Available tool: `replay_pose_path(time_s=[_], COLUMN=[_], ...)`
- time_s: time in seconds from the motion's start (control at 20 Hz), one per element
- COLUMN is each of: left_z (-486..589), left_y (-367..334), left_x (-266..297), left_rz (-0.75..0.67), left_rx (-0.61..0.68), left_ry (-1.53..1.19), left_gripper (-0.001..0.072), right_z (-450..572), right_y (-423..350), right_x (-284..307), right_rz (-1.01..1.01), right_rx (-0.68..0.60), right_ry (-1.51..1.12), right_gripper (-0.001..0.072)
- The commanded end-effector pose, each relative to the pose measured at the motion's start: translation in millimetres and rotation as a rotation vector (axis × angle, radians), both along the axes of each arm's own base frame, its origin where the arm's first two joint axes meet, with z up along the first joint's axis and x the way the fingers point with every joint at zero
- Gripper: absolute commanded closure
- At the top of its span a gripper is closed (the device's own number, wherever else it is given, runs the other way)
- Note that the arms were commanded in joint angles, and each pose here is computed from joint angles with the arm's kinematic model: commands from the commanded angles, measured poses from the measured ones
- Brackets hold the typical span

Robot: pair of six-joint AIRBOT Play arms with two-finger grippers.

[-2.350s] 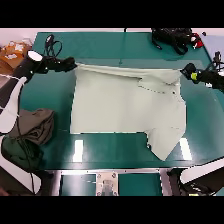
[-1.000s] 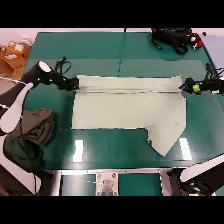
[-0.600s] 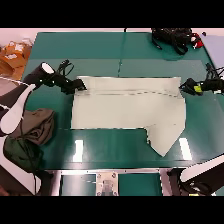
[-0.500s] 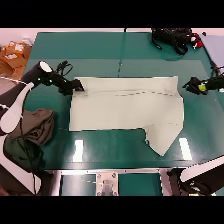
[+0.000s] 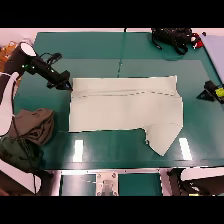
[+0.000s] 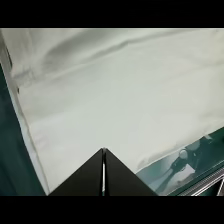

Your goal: Fold the shirts.

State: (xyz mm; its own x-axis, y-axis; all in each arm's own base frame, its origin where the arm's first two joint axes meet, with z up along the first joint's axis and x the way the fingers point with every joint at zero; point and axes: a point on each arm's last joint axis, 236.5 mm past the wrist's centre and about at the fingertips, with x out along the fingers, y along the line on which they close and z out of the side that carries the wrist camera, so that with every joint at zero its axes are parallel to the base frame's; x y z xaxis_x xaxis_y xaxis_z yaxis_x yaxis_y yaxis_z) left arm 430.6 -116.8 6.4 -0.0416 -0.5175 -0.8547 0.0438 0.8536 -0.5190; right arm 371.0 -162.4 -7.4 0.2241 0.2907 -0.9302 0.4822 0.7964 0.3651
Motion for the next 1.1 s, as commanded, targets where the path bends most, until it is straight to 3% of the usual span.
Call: replay_pose_path(time_s=[0.0, 0.1, 0.25, 0.3, 0.35, 0.4, 0.45, 0.6, 1.05], left_z=[17, 28, 25, 17, 6, -7, -24, -62, -103], left_y=[19, 17, 1, -2, -5, -6, -9, -38, -70], left_x=[-38, -69, -110, -130, -147, -161, -176, -200, -172], left_rz=[-0.058, -0.063, 0.049, 0.076, 0.093, 0.129, 0.151, 0.166, 0.417], left_rx=[0.160, 0.224, 0.208, 0.198, 0.196, 0.197, 0.201, 0.163, 0.078], left_ry=[0.022, -0.039, -0.181, -0.180, -0.168, -0.139, -0.097, -0.051, -0.086], left_gripper=[0.0685, 0.0685, 0.0684, 0.0680, 0.0475, 0.0144, 0.0088, 0.0087, 0.0088], right_z=[-6, -19, -47, -56, -65, -74, -82, -103, -112], right_y=[10, 20, 57, 73, 88, 102, 113, 132, 164], right_x=[-74, -119, -167, -176, -181, -186, -191, -198, -155], right_rz=[-0.061, -0.148, -0.224, -0.235, -0.249, -0.265, -0.276, -0.285, -0.236], right_rx=[-0.075, -0.098, -0.063, -0.037, 0.003, 0.043, 0.076, 0.107, 0.129], right_ry=[0.136, 0.172, 0.196, 0.193, 0.187, 0.188, 0.198, 0.206, 0.089], right_gripper=[0.0697, 0.0697, 0.0694, 0.0623, 0.0456, 0.0337, 0.0310, 0.0304, 0.0305])
